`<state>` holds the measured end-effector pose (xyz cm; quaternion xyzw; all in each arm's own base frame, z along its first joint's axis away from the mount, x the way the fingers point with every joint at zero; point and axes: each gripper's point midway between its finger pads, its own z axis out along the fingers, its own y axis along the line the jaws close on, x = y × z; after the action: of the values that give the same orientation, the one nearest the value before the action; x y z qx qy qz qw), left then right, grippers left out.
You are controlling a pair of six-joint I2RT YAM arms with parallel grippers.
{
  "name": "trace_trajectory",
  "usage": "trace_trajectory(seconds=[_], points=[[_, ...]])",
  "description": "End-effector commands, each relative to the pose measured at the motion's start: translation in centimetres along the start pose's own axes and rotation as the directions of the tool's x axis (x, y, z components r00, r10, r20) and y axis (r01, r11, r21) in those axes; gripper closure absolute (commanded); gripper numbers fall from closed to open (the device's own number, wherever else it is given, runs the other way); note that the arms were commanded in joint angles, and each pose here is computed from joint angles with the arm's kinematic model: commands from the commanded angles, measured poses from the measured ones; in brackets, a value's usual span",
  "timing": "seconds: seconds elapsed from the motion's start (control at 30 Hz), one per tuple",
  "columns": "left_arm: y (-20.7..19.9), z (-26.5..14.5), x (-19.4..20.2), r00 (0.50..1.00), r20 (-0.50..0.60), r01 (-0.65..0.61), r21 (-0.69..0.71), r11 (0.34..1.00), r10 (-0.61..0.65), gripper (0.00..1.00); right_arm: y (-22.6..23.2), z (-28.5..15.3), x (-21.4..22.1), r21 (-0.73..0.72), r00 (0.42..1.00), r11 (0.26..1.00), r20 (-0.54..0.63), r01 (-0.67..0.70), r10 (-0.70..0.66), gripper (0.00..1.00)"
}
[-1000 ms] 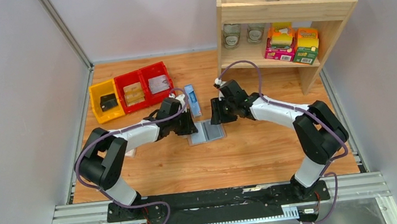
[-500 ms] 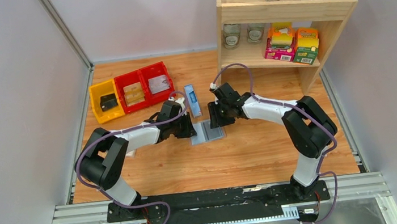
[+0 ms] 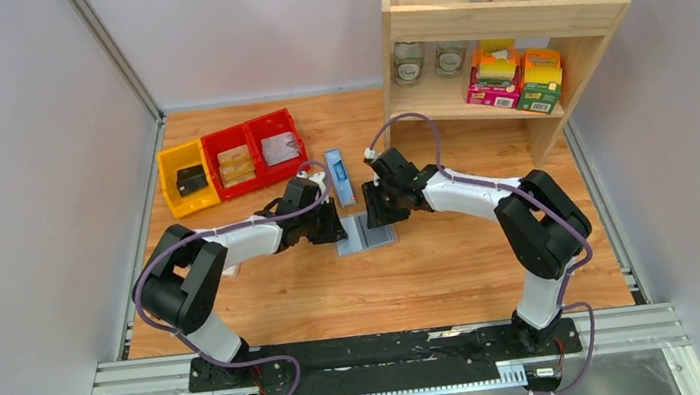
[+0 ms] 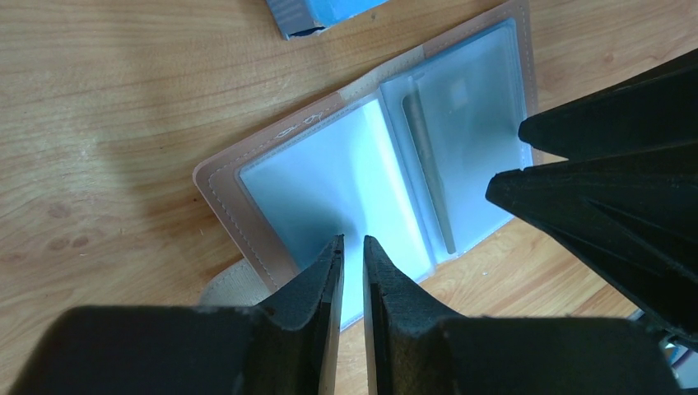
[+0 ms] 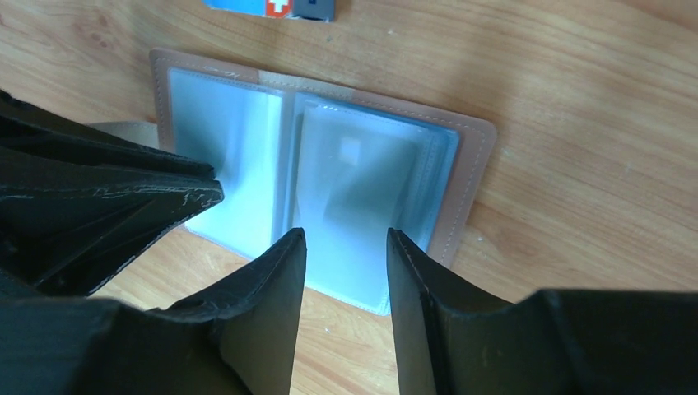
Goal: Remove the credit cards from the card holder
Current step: Remove the credit card from the card holder.
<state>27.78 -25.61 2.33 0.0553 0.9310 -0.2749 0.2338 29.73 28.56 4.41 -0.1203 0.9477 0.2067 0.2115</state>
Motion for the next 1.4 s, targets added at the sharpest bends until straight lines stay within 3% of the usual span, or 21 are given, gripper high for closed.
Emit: trace_trajectory(seconds=[0.0,0.5,1.2,1.37], points=[[1.0,0.4,1.9,0.998,-0.056,0.006,-0.034,0.999,-0.008,0.78,-0.6,-0.5,-1.7,0.066,0.998,0.998,0.059,0.004,-0.008,0.56],[1.2,0.4,2.3,0.997,-0.068,0.019,-0.041,0.999,-0.022,0.78,0.5,0.5,-1.1,-0.007,0.999,1.000,0.025,0.020,-0.020,0.56],[1.0,0.7,2.6,0.996,-0.084,0.034,-0.031,0.999,-0.036,0.78,4.2,-1.6,-1.8,-0.142,0.997,0.988,0.044,0.065,-0.059,0.53],[1.1,0.5,2.7,0.996,-0.076,0.042,-0.034,0.999,-0.044,0.78,6.3,-1.8,-1.8,-0.246,0.996,0.966,0.046,0.082,-0.073,0.52]])
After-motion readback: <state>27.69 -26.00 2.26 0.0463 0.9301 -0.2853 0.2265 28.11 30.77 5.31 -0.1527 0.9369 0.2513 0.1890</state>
